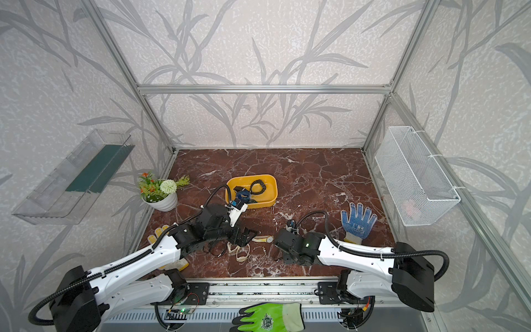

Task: Put the watch into the storage box
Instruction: Pick up the watch at the center of the board.

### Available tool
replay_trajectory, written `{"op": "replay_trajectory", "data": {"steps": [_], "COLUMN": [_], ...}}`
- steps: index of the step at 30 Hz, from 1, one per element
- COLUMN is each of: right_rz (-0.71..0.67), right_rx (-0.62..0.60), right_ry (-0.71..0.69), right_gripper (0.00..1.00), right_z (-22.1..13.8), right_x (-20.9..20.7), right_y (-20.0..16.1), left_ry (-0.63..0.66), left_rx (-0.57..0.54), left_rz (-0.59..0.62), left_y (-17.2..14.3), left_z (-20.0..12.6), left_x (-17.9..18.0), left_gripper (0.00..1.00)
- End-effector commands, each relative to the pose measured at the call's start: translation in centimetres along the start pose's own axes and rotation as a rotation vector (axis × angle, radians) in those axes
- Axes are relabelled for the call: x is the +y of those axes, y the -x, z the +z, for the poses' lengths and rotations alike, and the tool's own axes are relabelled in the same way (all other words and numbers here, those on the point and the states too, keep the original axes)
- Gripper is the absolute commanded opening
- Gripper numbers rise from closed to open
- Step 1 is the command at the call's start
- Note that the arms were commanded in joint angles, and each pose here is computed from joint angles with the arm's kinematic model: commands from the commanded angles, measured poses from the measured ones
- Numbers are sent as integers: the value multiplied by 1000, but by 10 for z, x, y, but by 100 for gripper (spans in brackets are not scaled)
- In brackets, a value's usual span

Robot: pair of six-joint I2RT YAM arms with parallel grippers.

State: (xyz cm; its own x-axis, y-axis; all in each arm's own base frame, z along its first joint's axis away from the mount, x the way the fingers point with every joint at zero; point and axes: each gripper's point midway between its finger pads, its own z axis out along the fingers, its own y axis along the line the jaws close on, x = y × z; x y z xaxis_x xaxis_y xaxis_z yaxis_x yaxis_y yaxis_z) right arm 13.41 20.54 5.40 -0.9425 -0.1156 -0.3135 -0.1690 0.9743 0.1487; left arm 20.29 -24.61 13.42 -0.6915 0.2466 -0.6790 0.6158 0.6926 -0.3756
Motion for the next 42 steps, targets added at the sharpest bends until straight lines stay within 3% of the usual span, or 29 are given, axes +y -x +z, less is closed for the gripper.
{"op": "replay_trajectory", "data": {"steps": [1,42], "right_rz": [9,59], "right_rx": [-30,17], "right_ry": [19,-21], "right_gripper": [52,30], "right_z": [-3,45], "right_x": [12,10], "right_y": [10,31], "left_ry": [-29,-14], "left_rx": [16,36], "left_rz": [13,4], "left_y": [-7,-27], "left_z": [3,2], "left_x": [-5,-7], "left_gripper": [99,99]}}
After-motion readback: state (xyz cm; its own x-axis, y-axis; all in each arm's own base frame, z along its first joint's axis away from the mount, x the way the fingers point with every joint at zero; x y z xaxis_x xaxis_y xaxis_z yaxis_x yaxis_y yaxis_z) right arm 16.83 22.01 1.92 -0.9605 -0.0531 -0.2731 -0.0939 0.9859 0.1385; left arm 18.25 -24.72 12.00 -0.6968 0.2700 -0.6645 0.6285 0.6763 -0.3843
